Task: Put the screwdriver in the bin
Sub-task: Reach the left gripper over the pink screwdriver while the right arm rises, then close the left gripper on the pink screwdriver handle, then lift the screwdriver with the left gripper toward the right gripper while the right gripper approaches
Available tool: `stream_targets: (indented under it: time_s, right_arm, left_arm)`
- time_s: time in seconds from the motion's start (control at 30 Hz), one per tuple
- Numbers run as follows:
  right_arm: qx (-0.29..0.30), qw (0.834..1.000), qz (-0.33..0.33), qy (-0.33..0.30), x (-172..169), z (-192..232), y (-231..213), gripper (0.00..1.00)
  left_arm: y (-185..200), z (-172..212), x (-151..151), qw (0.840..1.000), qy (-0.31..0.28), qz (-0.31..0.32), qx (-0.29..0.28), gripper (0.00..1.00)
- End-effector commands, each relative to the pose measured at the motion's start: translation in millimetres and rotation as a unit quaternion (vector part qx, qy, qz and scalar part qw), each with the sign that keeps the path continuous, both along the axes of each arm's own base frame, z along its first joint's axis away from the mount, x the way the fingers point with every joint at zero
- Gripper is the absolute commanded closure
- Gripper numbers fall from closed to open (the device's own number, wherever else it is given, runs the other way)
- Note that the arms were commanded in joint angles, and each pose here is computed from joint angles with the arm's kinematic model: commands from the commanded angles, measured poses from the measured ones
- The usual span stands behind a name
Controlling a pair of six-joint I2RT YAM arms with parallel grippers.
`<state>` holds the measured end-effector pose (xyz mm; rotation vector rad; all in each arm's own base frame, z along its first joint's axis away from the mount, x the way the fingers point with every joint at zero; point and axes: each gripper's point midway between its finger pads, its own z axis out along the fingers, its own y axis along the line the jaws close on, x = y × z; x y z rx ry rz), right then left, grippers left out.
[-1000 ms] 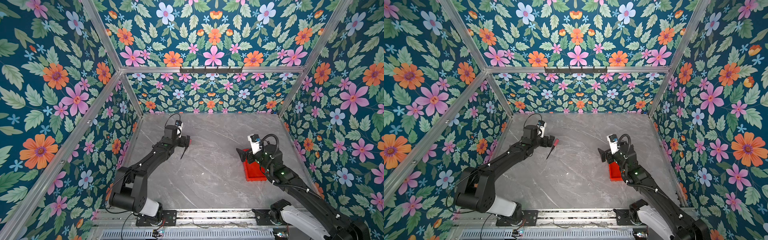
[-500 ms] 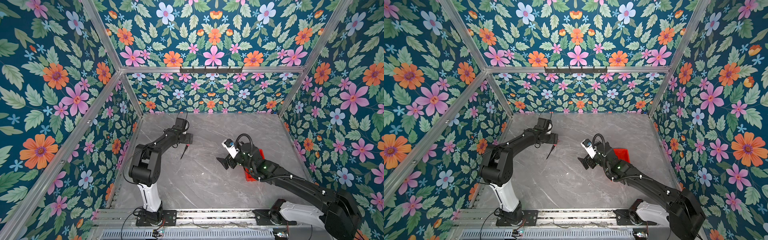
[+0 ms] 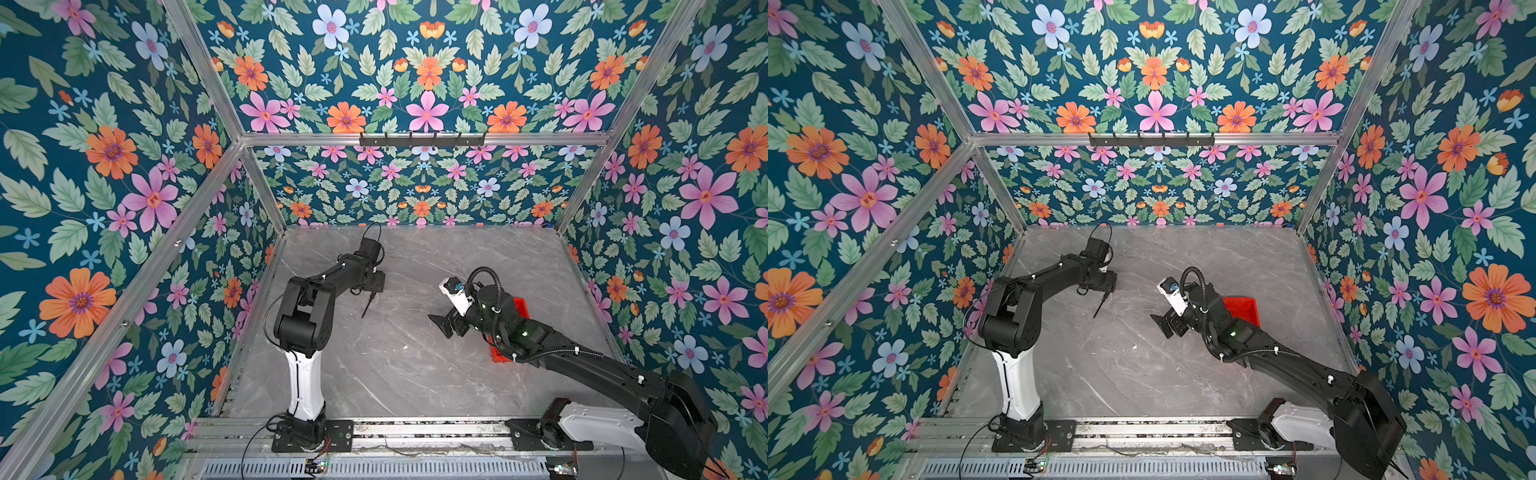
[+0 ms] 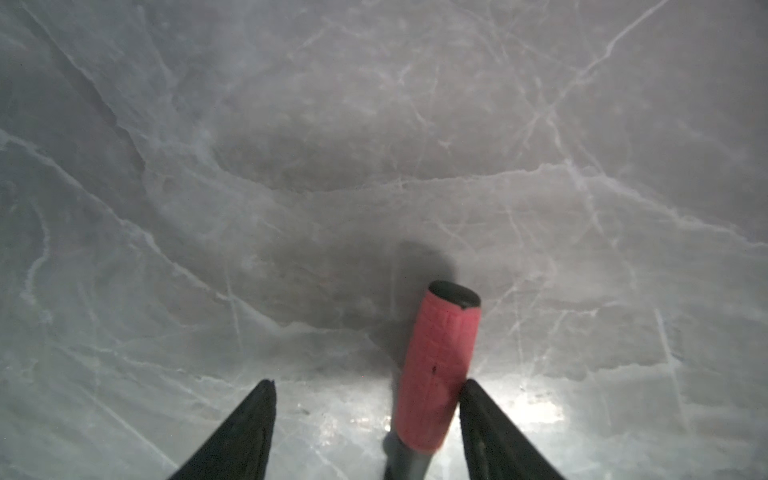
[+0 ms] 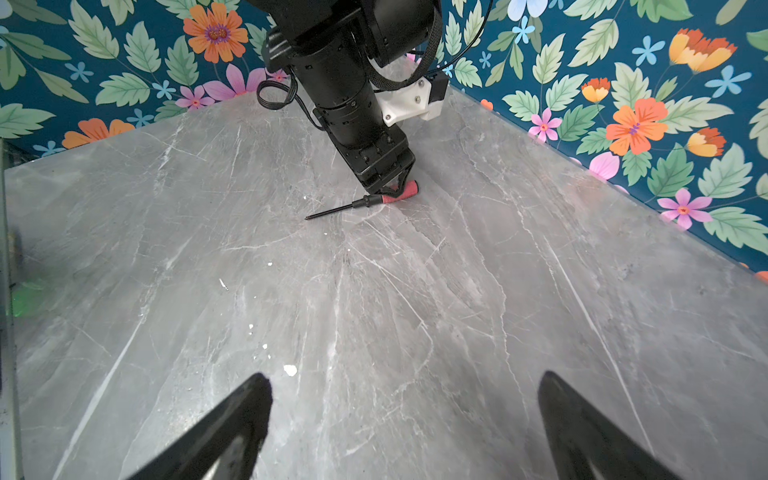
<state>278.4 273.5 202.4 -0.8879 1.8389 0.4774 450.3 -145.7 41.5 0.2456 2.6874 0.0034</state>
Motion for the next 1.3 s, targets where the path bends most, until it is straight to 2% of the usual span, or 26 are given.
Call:
stream_targets:
  time_s: [0.0,0.4,0.73,0.93,1.17,1.27]
  right_arm:
    - [0.007,1.0,0.0,-0.012,2,7,2,0.01]
    - [0.005,1.0,-0.009,-0.012,2,6,-2,0.01]
    - [0.005,1.0,-0.012,-0.012,3,4,-3,0.01]
    - [0.007,1.0,-0.008,-0.012,3,4,0,0.01]
    - [0.013,1.0,-0.014,-0.013,2,8,-3,0.01]
    - [0.033,0.999,-0.026,-0.008,2,14,-5,0.01]
  left_arm:
    - [3,-5,1,1.0,0.006,-0.004,0.016,0.34]
    - [-5,-26,4,1.0,0.027,-0.006,0.009,0.5]
    - [-11,-26,-14,0.999,0.031,0.01,-0.014,0.51]
    - [-10,-28,-13,0.999,0.027,0.018,-0.016,0.69]
    - [-13,-17,-4,0.999,-0.009,0.034,-0.038,1.0]
    - [-17,8,4,0.995,-0.065,0.036,-0.067,1.0]
